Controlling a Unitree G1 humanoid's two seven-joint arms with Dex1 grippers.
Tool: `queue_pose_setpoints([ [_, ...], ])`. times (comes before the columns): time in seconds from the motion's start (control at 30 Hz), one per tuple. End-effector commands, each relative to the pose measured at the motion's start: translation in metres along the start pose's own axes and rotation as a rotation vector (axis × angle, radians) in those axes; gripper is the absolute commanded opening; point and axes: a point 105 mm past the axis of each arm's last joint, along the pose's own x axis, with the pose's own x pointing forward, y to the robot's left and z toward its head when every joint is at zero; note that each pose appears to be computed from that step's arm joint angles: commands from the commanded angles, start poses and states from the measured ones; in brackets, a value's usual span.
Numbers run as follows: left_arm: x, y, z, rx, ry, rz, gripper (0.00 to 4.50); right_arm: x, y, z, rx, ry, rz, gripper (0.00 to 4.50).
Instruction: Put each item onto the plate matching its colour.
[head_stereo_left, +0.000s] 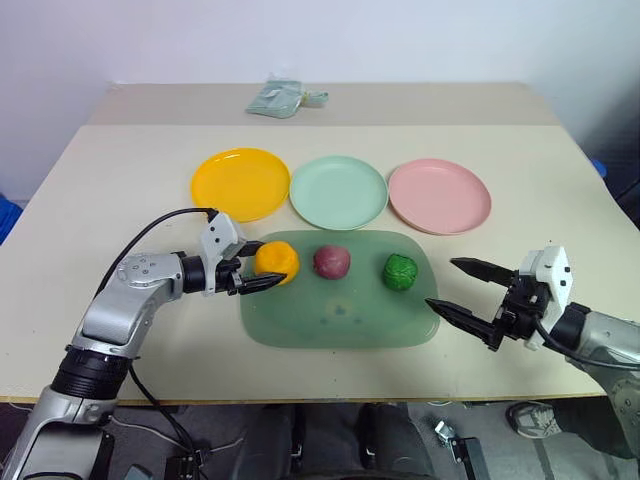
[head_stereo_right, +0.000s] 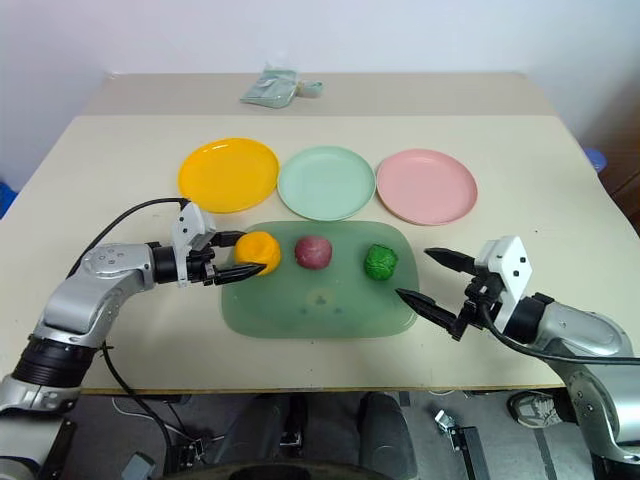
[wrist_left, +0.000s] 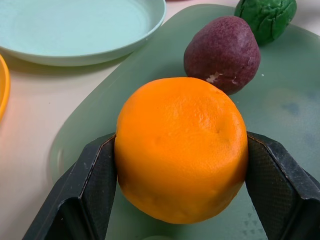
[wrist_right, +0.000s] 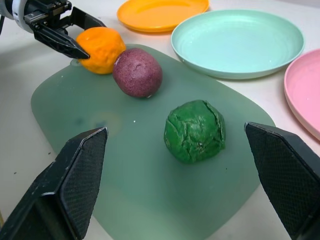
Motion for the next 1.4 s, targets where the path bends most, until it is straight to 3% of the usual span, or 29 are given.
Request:
queue_pose_setpoints([
  [0.03,-0.022,0.035,0.026,0.006,-0.127,0.196,3.04,0.003,0.0,0.013,-0.033,-0.045,0.01,4.5],
  [0.2,-0.039,0.114,0.045,-0.04,-0.181,0.668,3.04,0.016,-0.002,0.021,-0.041,-0.08,0.024,4.5],
  [0.3,-0.032,0.145,0.04,-0.145,-0.142,0.805,3.04,0.033,0.004,0.03,-0.053,-0.112,0.058,4.5],
  [0.4,-0.021,0.155,0.037,-0.196,-0.146,0.82,3.04,0.047,0.006,0.035,-0.066,-0.123,0.059,4.5],
  [0.43,-0.018,0.156,0.038,-0.202,-0.155,0.809,4.06,0.051,0.006,0.036,-0.068,-0.124,0.054,4.5],
  [0.47,-0.016,0.156,0.038,-0.19,-0.15,0.802,4.42,0.056,0.007,0.037,-0.06,-0.121,0.056,4.5],
  [0.7,-0.033,0.154,0.051,-0.045,-0.193,0.802,4.47,0.091,0.032,0.045,-0.12,-0.105,0.11,4.5],
  [0.83,-0.047,0.107,0.064,0.088,-0.287,0.567,4.47,0.12,0.035,0.031,-0.199,-0.038,0.099,4.5],
  [0.93,-0.039,0.05,0.048,0.158,-0.199,0.287,4.47,0.132,0.035,0.02,-0.215,0.003,0.103,4.5],
  [1.07,-0.029,-0.021,0.022,0.124,-0.085,-0.02,4.47,0.146,0.031,0.006,-0.207,0.067,0.092,4.5],
  [1.17,-0.027,-0.048,0.014,0.098,-0.052,-0.115,4.5,0.152,0.029,0.005,-0.203,0.067,0.088,3.57],
  [1.3,-0.029,-0.052,0.006,0.066,-0.032,-0.107,4.5,0.154,0.03,0.016,-0.212,0.027,0.085,1.83],
  [1.4,-0.029,-0.053,0.004,0.058,-0.033,-0.102,4.5,0.15,0.029,0.031,-0.248,-0.025,0.078,1.69],
])
